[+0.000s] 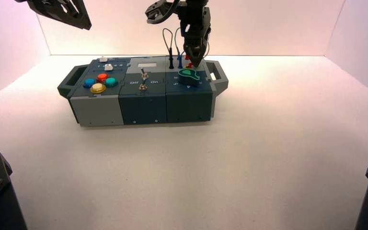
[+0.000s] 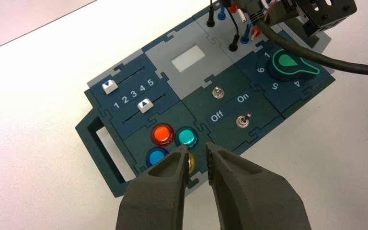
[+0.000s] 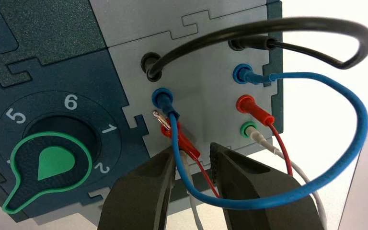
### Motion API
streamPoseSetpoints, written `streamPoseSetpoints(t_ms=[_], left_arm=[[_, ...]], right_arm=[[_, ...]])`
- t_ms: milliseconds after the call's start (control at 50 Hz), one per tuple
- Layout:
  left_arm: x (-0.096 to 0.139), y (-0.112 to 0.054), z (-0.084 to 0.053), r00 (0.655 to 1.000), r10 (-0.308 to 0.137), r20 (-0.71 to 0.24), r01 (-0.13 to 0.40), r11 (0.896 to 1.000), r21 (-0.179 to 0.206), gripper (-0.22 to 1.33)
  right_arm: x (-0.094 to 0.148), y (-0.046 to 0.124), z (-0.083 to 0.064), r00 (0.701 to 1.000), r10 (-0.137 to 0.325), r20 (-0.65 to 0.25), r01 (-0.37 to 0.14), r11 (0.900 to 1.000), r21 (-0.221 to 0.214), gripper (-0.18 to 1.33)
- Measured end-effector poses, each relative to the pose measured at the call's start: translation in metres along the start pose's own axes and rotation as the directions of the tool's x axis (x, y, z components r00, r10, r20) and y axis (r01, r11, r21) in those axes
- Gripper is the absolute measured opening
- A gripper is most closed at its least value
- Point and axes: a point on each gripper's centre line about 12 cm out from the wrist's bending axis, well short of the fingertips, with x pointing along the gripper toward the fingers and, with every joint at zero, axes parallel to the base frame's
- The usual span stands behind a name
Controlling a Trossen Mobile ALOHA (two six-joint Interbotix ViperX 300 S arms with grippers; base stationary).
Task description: Insert the red wire.
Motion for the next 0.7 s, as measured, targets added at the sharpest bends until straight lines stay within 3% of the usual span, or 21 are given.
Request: streamPoseSetpoints(t_ms=[120, 240, 420, 540, 700], left_arm=[[-0.0002, 0.0004, 0.0006, 1.000, 0.001, 0.002, -0.001, 1.000, -0.002, 0.46], [-0.0002, 0.0003, 0.0004, 1.000, 0.000, 0.000, 0.000, 1.000, -0.002, 0.46], [-0.0003, 0.0008, 0.0005, 1.000, 0.002, 0.001, -0.002, 1.000, -0.002, 0.46], [-0.0003, 0.0006, 0.0003, 1.000, 0.001, 0.000, -0.001, 1.000, -0.004, 0.46], [-0.0003, 0.0015, 0.0004, 1.000, 0.004, 0.001, -0.004, 1.000, -0.005, 0.46]], right_arm=[[0.0012, -0.0007, 0.0023, 1.000, 0.000, 0.002, 0.000, 1.0000, 0.000, 0.77], [0.0005, -0.0005, 0.0042, 1.000, -0.001, 0.006, 0.001, 1.0000, -0.002, 0.61], [0.0022, 0.0001, 0.0054, 1.000, 0.000, 0.007, 0.000, 1.0000, -0.003, 0.31], [0.0008, 0.0017, 0.0050, 1.000, 0.011, -0.007, -0.011, 0.9999, -0.005, -0.03], [-0.0030, 0.0017, 0.0030, 0.999, 0.030, -0.037, -0.030, 0.9995, -0.002, -0.06]])
